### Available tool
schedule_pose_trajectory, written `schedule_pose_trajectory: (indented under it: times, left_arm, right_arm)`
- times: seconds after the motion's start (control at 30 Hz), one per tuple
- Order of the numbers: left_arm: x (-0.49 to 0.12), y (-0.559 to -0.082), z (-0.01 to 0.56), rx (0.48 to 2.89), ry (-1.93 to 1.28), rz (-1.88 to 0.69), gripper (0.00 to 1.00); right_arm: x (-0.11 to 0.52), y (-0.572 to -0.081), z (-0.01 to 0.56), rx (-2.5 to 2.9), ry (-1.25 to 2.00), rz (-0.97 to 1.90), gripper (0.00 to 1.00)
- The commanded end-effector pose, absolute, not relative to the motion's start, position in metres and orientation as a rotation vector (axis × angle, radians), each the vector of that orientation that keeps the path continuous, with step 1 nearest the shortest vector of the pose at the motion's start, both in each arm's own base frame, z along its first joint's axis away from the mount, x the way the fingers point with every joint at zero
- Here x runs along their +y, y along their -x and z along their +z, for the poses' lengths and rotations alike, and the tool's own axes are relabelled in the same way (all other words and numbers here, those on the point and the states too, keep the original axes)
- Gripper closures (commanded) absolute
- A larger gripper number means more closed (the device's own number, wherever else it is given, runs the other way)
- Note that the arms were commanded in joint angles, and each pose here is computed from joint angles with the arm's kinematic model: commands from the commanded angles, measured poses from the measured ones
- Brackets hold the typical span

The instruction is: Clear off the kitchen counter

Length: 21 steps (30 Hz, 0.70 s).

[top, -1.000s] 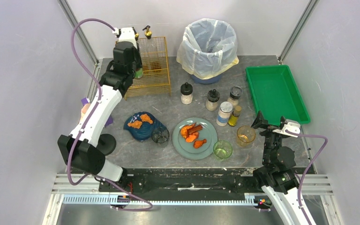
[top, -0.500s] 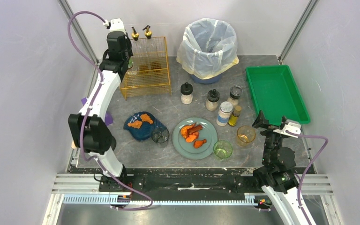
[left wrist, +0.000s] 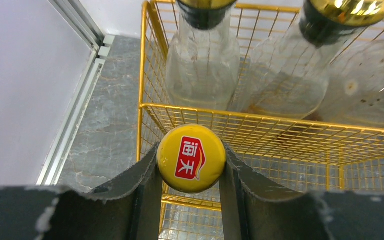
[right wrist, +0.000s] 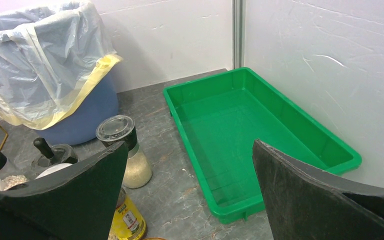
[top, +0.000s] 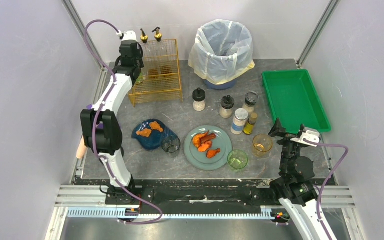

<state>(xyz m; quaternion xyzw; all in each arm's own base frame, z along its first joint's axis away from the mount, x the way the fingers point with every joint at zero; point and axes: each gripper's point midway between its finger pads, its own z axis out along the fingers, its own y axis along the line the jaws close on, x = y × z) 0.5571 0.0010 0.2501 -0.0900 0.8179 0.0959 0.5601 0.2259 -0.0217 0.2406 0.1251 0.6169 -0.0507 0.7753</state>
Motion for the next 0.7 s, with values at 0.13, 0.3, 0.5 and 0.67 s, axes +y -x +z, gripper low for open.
schedule_pose_trajectory:
  times: [0.13,0.3,0.5,0.67]
  left_arm:
    - [-0.001,-0.577,0.26,1.815,0.287,0.161,0.76]
    - [0.0,-0.578,0.246,1.851,0.287,0.169,0.63]
    - [-0.001,-0.571,0.248,1.866,0.294,0.164,0.4]
    - [-0.008,-0.562,0.273,1.838,0.289,0.107,0.22]
  right_arm:
    - [-0.032,-0.203,0.274,1.161,-0.335,-0.046,0.02]
    - [-0.032,-0.202,0.275,1.161,-0.335,-0.043,0.02]
    - [-0.031,-0.202,0.276,1.162,-0.332,-0.035,0.02]
    - [-0.03,-0.202,0.276,1.161,-0.328,-0.03,0.02]
